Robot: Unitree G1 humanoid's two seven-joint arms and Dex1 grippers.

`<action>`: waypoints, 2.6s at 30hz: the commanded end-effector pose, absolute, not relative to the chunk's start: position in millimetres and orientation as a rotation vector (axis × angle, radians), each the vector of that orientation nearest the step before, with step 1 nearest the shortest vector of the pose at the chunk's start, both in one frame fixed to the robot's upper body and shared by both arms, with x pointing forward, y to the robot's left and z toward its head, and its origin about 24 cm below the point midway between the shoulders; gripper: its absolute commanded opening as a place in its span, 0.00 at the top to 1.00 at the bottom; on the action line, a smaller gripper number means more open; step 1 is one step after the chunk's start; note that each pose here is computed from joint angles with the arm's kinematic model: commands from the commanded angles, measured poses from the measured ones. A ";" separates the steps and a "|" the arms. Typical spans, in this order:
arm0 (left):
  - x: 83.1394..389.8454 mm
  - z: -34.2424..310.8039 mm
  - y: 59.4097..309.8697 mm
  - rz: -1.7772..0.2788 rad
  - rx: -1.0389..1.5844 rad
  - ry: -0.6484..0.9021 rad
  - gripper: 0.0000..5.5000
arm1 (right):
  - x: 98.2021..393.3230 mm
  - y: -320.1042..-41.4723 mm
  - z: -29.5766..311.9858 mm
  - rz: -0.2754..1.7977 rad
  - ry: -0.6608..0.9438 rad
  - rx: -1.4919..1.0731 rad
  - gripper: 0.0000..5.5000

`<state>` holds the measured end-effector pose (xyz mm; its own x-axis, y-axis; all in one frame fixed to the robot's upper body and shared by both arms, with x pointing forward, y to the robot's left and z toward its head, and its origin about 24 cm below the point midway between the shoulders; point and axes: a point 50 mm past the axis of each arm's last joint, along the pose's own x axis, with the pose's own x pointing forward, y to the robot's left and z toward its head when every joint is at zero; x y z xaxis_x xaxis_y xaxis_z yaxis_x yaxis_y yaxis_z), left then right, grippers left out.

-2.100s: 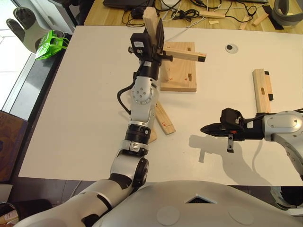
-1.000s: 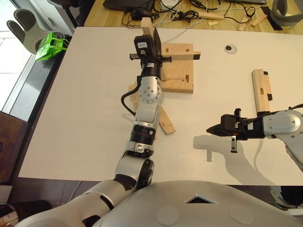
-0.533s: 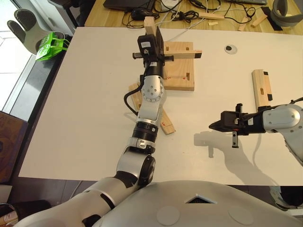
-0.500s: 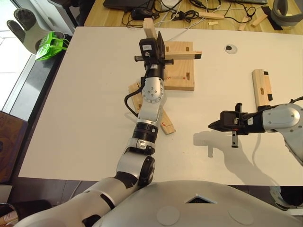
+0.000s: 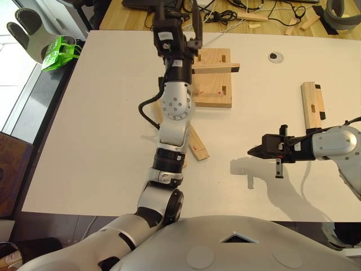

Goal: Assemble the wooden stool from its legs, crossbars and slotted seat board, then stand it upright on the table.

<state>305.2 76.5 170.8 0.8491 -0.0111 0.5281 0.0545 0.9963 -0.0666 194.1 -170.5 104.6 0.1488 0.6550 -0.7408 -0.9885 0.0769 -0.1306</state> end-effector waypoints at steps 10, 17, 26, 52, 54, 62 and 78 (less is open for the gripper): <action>285.4 160.4 202.5 0.073 0.201 0.163 0.27 | 212.7 -188.3 115.7 1.102 0.483 -0.739 1.00; 232.0 113.6 187.5 -0.186 0.121 0.630 0.11 | 220.6 -185.0 110.1 1.009 0.419 -0.714 1.00; 201.3 91.3 178.5 -0.363 0.158 0.847 0.02 | 224.0 -170.3 103.9 1.005 0.357 -0.697 1.00; 211.3 50.5 173.0 -0.275 0.052 0.932 0.30 | 249.9 -156.0 112.6 0.934 0.207 -0.722 1.00; 213.5 51.3 170.2 -0.281 0.028 0.917 0.35 | 252.6 -156.6 115.1 0.920 0.195 -0.719 1.00; 218.5 52.6 170.1 -0.221 -0.015 0.855 0.56 | 264.3 -160.4 127.2 0.870 0.152 -0.721 1.00; 253.0 114.8 185.5 0.018 0.067 0.293 0.62 | 318.5 -200.8 241.2 0.345 -0.315 -0.337 1.00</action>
